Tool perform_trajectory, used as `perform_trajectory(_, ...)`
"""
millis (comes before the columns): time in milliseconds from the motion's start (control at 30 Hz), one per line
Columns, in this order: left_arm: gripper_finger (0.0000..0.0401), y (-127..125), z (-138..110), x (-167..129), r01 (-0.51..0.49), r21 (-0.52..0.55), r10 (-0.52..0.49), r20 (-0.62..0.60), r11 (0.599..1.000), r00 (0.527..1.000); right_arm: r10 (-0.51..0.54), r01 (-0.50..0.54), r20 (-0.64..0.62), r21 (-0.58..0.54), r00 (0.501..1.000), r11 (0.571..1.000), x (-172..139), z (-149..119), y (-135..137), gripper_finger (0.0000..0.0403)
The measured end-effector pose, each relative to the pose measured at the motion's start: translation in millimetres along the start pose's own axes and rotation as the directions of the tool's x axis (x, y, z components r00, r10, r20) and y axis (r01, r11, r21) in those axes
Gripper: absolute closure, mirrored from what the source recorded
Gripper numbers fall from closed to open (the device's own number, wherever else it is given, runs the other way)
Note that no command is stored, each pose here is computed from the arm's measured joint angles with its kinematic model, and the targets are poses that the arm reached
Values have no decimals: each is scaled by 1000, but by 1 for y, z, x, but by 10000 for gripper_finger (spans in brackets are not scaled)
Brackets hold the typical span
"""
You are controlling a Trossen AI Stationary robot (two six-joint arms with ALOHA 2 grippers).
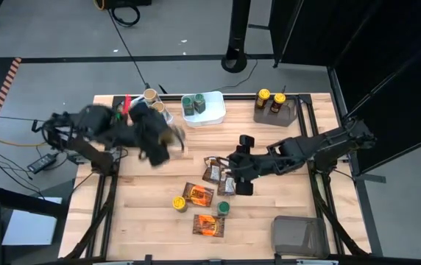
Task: Sort spices by type
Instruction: Put the gold seasoning bottle into the left white bin
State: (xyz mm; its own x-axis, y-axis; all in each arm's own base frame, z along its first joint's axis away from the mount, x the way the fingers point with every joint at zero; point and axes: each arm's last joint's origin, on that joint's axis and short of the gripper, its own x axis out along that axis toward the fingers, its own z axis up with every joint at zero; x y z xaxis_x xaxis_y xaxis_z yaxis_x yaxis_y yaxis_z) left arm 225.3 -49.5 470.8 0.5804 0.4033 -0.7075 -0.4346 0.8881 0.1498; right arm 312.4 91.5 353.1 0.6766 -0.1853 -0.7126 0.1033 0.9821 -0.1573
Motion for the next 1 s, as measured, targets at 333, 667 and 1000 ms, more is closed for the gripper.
perform_trajectory(333, 138, 111, -39, 38, -422, -230, 381, -202, 877, 902, -52, 53, -8, 74, 999, 996, 9, 4, -24, 155)
perform_trajectory(667, 138, 171, -78, 98, -444, -345, 364, -273, 827, 890, -98, 91, 35, 163, 995, 982, 16, 13, -47, 155)
perform_trajectory(1000, 138, 211, -114, 145, -444, -417, 305, -358, 793, 882, -111, 102, 36, 196, 993, 975, 18, 13, -53, 154)
